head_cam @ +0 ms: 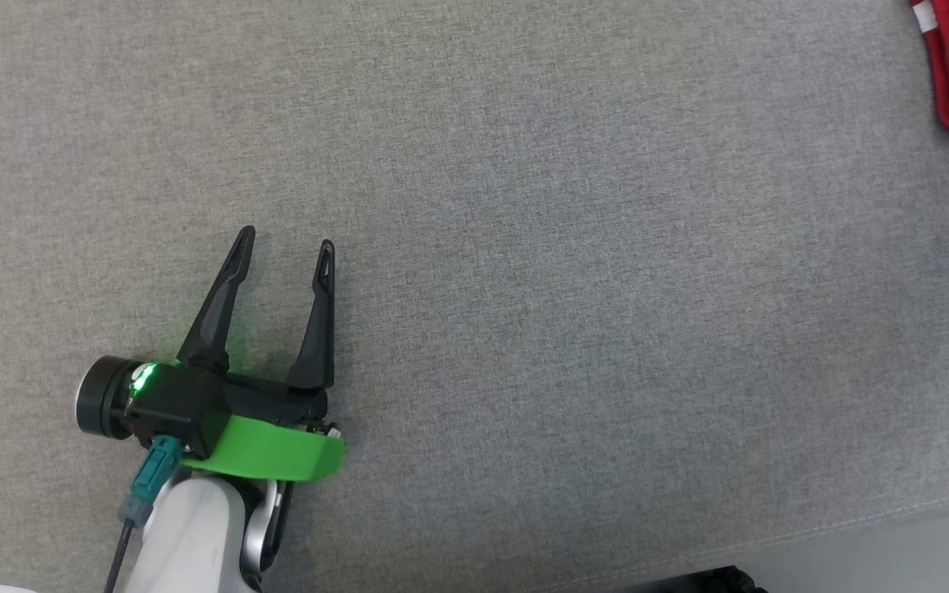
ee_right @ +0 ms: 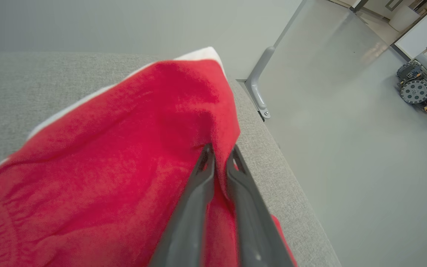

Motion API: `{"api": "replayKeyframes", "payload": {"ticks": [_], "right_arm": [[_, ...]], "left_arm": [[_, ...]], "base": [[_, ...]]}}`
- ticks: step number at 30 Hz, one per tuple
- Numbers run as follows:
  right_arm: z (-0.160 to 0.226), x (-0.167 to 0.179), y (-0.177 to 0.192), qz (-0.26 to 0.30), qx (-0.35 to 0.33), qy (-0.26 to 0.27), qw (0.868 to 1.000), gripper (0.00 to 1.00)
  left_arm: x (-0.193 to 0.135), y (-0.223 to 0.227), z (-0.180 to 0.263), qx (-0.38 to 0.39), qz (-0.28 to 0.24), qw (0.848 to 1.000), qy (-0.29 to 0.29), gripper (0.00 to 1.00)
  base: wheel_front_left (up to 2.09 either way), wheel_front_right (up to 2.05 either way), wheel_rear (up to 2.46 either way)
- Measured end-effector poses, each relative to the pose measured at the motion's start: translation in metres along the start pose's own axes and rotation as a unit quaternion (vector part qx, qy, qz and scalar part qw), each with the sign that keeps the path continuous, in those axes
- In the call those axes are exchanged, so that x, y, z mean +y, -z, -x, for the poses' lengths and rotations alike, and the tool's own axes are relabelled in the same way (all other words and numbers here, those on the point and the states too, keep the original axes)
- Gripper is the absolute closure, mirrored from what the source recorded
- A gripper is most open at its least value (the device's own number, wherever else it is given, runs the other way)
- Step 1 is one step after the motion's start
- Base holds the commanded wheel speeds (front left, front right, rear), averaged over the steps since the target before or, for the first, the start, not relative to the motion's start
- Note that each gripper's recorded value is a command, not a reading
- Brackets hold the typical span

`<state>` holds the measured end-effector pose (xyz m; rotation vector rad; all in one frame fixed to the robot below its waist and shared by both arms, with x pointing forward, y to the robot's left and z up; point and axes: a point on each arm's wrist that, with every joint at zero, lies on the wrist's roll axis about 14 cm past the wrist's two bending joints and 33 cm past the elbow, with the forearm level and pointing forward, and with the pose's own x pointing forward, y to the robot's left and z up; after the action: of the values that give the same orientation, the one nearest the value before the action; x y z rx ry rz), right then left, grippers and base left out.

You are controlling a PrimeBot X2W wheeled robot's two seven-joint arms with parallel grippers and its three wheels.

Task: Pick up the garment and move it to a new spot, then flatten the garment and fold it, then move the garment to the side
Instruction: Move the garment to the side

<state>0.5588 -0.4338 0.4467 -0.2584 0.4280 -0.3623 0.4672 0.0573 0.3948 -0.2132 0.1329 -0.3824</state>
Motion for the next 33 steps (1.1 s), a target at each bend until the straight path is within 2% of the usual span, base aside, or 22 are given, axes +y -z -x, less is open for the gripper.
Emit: {"api": "replayKeyframes", "payload": {"ticks": [7,16,22,33], "right_arm": [[0.006,0.002,-0.002,0.011,-0.023,0.000,1.000,0.00],[0.022,0.061,-0.034,0.003,-0.086,-0.062,0.994,0.00],[0.050,0.106,-0.073,-0.018,-0.154,-0.116,0.981,0.00],[0.133,0.150,-0.080,-0.091,-0.216,-0.190,0.954,0.00]], "left_arm": [[-0.004,-0.001,-0.002,-0.001,-0.002,1.000,0.005,0.00],[-0.004,-0.021,-0.003,-0.023,0.001,1.000,-0.002,0.00],[0.006,-0.043,0.005,-0.043,-0.001,0.999,-0.029,0.00],[0.022,-0.066,0.053,-0.057,0.012,0.994,-0.092,0.00]], "base": [[0.00,0.00,0.00],[0.00,0.00,0.00],[0.00,0.00,0.00],[0.00,0.00,0.00]]}}
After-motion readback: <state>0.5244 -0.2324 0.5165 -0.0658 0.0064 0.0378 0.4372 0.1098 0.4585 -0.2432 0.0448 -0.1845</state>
